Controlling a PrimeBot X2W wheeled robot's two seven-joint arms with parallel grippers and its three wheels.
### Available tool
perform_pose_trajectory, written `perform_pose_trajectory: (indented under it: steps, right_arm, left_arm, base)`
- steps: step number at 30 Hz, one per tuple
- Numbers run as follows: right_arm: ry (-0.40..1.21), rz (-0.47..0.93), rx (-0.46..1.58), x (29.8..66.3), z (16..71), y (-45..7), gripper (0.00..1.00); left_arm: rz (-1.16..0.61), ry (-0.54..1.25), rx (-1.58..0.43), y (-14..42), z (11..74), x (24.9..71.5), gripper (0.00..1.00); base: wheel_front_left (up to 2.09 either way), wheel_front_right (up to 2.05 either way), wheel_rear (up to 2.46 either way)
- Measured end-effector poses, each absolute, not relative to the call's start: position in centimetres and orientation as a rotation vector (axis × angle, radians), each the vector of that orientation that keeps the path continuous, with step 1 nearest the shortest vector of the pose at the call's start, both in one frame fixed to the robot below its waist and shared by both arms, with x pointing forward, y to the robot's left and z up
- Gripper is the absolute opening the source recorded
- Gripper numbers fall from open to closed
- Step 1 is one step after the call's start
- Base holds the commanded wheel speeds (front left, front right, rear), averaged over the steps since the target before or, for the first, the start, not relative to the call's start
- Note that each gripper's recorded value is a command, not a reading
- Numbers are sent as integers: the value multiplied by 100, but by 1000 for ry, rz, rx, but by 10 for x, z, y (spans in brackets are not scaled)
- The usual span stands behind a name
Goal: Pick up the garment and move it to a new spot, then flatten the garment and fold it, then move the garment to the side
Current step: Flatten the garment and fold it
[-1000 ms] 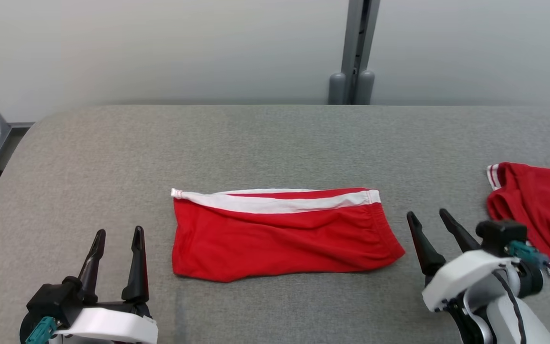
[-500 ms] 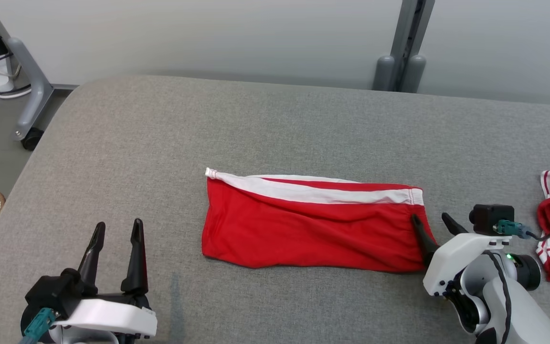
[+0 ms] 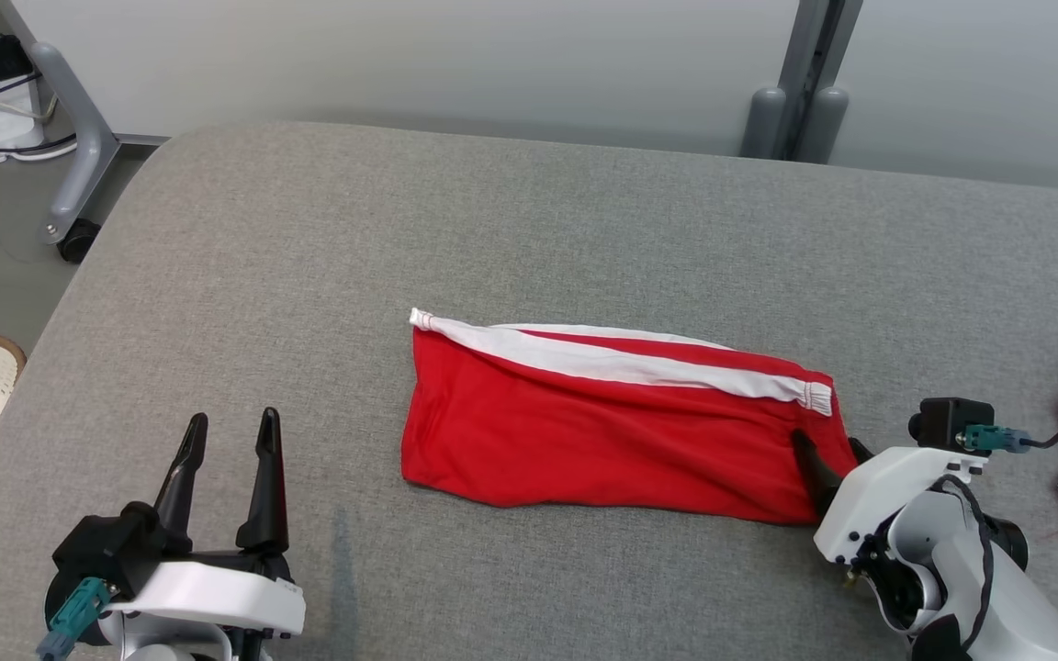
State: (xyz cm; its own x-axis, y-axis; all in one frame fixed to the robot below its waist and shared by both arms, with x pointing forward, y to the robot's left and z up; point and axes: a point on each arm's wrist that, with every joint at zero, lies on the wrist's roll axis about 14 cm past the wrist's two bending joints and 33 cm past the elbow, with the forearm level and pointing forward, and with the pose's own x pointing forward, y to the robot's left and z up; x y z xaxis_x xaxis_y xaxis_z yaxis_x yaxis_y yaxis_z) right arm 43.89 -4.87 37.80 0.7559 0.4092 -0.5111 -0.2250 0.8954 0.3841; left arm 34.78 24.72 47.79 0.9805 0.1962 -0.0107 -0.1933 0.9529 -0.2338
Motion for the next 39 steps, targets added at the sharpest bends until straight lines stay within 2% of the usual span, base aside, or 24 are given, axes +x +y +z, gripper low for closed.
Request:
perform_pose_trajectory:
  steps: [3, 4, 5, 6, 7, 8, 19, 30, 39]
  right_arm:
    - [638, 361, 335, 438, 377, -43, 100]
    - [641, 365, 338, 438, 377, -41, 80]
    - [643, 368, 342, 438, 377, -40, 46]
    - [644, 371, 346, 437, 377, -39, 20]
    - [639, 375, 349, 437, 377, -37, 5]
    - [634, 376, 357, 437, 378, -36, 0]
    - [591, 345, 431, 440, 395, -50, 0]
    - [526, 218, 446, 448, 414, -126, 0]
    - [527, 311, 687, 446, 440, -85, 0]
  left_arm:
    - [202, -14, -236, 249, 478, 347, 100]
    - [203, -15, -235, 250, 478, 347, 100]
    - [206, -15, -232, 251, 479, 347, 100]
    - [207, -16, -230, 252, 479, 346, 100]
    - [207, -17, -230, 252, 479, 345, 100]
    - [209, -17, -231, 253, 479, 345, 100]
    - [197, -36, -231, 250, 485, 344, 100]
    - [144, -47, -236, 234, 489, 350, 100]
    - [134, -38, -239, 230, 486, 349, 100]
  base:
    - [0, 0, 0]
    - [0, 0, 0]
    - [0, 0, 0]
    - [0, 0, 0]
    - [0, 0, 0]
    - [0, 0, 0]
    - [0, 0, 0]
    - [0, 0, 0]
    - [0, 0, 0]
